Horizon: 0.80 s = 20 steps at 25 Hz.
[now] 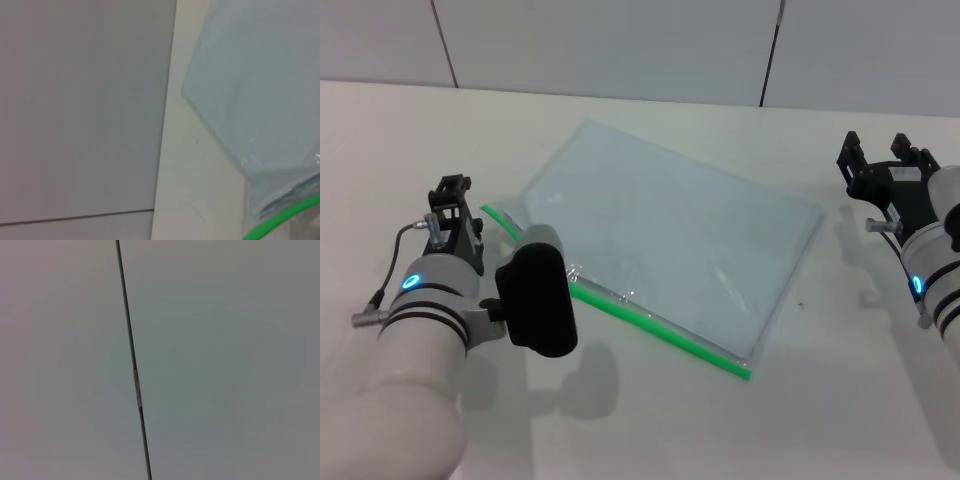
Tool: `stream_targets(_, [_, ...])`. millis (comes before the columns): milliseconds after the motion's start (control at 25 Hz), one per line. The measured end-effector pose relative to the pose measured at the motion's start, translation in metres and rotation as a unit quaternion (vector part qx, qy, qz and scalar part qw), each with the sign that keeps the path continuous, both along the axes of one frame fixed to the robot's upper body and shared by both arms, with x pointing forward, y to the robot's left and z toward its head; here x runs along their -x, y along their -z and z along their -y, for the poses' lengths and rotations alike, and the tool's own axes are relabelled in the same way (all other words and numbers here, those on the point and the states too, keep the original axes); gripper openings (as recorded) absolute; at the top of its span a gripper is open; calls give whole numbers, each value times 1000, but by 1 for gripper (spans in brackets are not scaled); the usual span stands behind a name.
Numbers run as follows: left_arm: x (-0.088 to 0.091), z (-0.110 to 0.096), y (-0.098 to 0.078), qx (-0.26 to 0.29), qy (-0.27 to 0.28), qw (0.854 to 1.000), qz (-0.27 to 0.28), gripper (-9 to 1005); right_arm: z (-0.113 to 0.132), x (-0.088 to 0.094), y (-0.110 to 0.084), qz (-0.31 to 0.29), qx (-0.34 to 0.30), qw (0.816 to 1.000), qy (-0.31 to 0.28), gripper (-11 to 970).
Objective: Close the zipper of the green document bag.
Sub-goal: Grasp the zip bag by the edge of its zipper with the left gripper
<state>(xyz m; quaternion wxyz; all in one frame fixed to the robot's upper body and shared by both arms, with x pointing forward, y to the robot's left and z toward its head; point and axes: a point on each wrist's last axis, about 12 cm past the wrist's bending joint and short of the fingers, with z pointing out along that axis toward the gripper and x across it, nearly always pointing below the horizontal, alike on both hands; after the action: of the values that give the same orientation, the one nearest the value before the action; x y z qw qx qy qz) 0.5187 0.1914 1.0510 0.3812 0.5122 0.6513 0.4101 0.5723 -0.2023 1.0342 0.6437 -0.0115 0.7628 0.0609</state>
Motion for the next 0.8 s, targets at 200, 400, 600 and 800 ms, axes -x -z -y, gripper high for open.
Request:
stream_targets(200, [-4,-1,0,1,2,1000,0,558,0,0,0,0,-1,1000,0,571])
stream_targets(400, [-7,-2,4,-6,5,1000,-3,557,-1,0,0,0,-1,1000,-1,571])
stream_targets(600, [-10,1,4,-1,14,1000,-6,556,-1,0,0,0,-2,1000,-1,570])
stream_targets(800, [-13,0,6,-5,22,1000,-9,557,-1,0,0,0,-1,1000,-2,569])
